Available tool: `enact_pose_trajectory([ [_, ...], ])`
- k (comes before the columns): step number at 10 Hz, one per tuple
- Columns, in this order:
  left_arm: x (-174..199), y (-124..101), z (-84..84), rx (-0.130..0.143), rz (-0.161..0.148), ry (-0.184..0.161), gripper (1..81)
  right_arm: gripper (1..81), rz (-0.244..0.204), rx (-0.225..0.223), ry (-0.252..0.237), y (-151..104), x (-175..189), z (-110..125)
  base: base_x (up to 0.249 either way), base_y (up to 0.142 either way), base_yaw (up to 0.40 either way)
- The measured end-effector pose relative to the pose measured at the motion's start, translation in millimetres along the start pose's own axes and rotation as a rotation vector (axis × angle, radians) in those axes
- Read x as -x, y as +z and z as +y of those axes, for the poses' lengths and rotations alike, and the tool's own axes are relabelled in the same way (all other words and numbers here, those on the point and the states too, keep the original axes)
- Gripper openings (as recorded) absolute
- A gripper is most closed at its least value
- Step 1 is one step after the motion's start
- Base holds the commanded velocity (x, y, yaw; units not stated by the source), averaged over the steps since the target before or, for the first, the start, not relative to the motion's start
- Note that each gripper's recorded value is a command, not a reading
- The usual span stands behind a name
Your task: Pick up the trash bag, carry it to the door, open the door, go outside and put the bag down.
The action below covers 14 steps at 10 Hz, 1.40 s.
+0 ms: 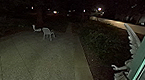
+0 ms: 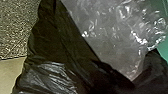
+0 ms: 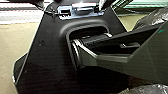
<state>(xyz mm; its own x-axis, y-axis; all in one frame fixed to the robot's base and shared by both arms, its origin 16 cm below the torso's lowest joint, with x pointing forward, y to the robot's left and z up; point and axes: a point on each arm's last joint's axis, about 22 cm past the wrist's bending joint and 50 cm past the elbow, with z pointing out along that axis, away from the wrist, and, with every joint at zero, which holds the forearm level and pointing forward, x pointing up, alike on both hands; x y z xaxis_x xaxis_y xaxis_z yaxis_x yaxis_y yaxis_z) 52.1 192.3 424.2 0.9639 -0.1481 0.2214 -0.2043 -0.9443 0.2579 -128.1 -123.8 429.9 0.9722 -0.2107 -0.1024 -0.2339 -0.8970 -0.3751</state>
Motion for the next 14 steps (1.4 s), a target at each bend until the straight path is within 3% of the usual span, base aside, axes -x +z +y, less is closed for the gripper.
enact_pose_trajectory([
  [2,-12.7,1.4,-1.1,-0.003,0.019,0.004,1.0,81.1,0.014,-0.002,-0.002,0.3,-11.7,-1.7,0.087,0.000,0.000],
  [10,-11.4,0.9,-1.8,-0.005,0.019,0.001,1.0,81.1,0.014,-0.002,0.002,0.4,-12.6,-1.6,0.008,0.000,0.000],
  [12,-3.2,-1.7,-4.4,-0.014,0.027,-0.036,1.0,81.1,-0.005,0.001,-0.032,-0.3,-15.3,-1.0,0.000,0.000,0.000],
  [14,22.6,-6.1,-7.8,-0.029,0.014,-0.101,1.0,81.1,-0.052,0.009,-0.076,-2.1,-12.9,1.1,0.000,0.000,0.000],
])
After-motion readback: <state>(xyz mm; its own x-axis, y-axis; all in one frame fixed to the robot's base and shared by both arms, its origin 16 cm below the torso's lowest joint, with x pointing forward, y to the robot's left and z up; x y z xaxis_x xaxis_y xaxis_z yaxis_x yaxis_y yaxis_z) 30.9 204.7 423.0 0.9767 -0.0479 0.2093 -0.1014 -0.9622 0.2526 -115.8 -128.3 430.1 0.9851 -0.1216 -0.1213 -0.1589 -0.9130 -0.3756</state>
